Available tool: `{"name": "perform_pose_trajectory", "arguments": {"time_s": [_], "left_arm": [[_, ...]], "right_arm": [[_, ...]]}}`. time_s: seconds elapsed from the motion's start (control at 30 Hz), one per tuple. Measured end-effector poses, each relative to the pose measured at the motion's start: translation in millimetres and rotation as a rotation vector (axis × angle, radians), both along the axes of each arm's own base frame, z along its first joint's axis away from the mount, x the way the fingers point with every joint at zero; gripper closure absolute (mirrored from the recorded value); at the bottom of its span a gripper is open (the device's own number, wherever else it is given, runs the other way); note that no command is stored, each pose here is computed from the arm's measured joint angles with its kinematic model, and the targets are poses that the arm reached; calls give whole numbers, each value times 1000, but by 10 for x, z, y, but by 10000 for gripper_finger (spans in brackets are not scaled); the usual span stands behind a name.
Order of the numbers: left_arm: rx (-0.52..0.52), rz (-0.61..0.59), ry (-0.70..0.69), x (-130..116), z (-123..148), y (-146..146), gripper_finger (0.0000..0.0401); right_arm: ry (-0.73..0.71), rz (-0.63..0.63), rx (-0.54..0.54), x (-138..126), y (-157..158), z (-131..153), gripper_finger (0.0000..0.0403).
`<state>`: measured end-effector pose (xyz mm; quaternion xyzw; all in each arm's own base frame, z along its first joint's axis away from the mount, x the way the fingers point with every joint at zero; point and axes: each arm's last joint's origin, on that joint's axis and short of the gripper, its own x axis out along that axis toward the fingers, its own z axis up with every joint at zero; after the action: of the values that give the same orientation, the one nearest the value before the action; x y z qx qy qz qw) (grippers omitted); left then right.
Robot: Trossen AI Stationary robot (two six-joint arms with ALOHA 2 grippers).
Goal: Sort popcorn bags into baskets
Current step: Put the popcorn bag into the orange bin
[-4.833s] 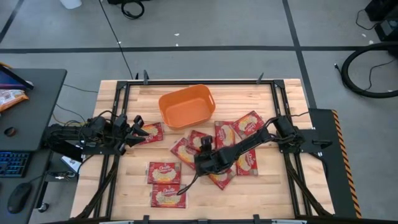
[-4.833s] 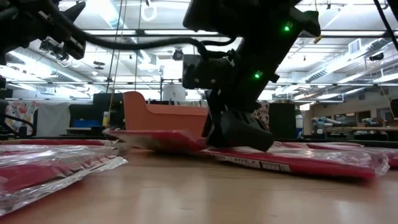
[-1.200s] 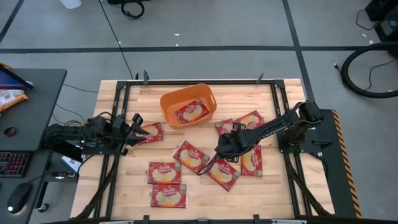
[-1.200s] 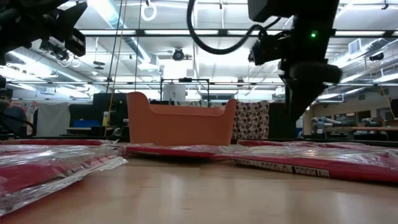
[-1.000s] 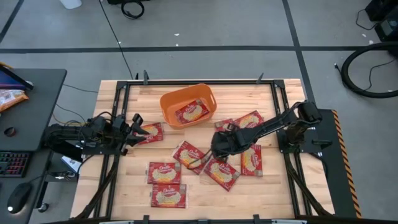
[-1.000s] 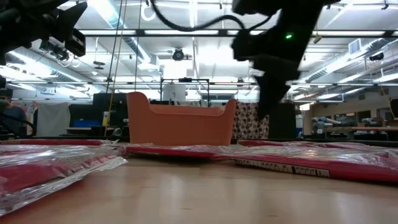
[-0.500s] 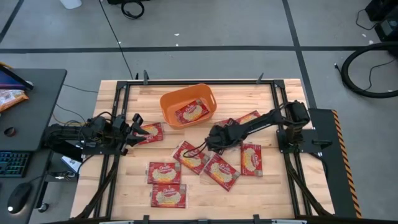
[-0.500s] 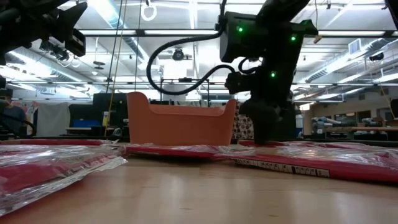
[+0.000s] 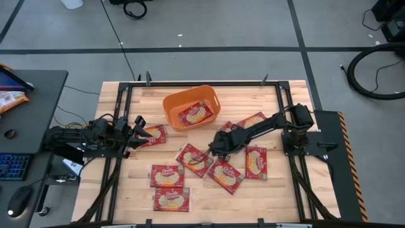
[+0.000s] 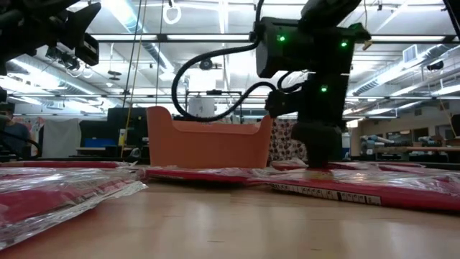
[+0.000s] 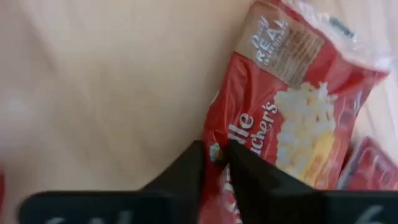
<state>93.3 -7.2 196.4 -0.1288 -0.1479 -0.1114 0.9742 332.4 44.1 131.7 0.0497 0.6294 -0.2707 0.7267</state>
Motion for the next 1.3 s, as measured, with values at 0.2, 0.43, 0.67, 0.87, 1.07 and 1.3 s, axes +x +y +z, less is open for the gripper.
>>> {"name": "perform_pose_trajectory", "arguments": {"time_s": [0.2, 0.43, 0.67, 0.87, 1.07, 1.3], "left_arm": [[-2, -1, 1, 0, -1, 0, 284], [-2, -1, 0, 0, -1, 0, 284], [-2, -1, 0, 0, 0, 0, 284], [-3, -1, -9, -3, 8, 0, 284], [-3, 0, -59, -20, 53, 1, 284], [2, 1, -76, -26, 68, 0, 284]], "right_arm": [[21, 187, 21, 23, 287, 77, 388], [-52, 609, -118, 153, 800, 347, 397], [-77, 857, -488, 266, 997, 545, 395], [-27, 1007, -620, 479, 772, 595, 395], [-10, 1093, -716, 744, 308, 685, 395], [-21, 1059, -730, 903, -428, 746, 392]]}}
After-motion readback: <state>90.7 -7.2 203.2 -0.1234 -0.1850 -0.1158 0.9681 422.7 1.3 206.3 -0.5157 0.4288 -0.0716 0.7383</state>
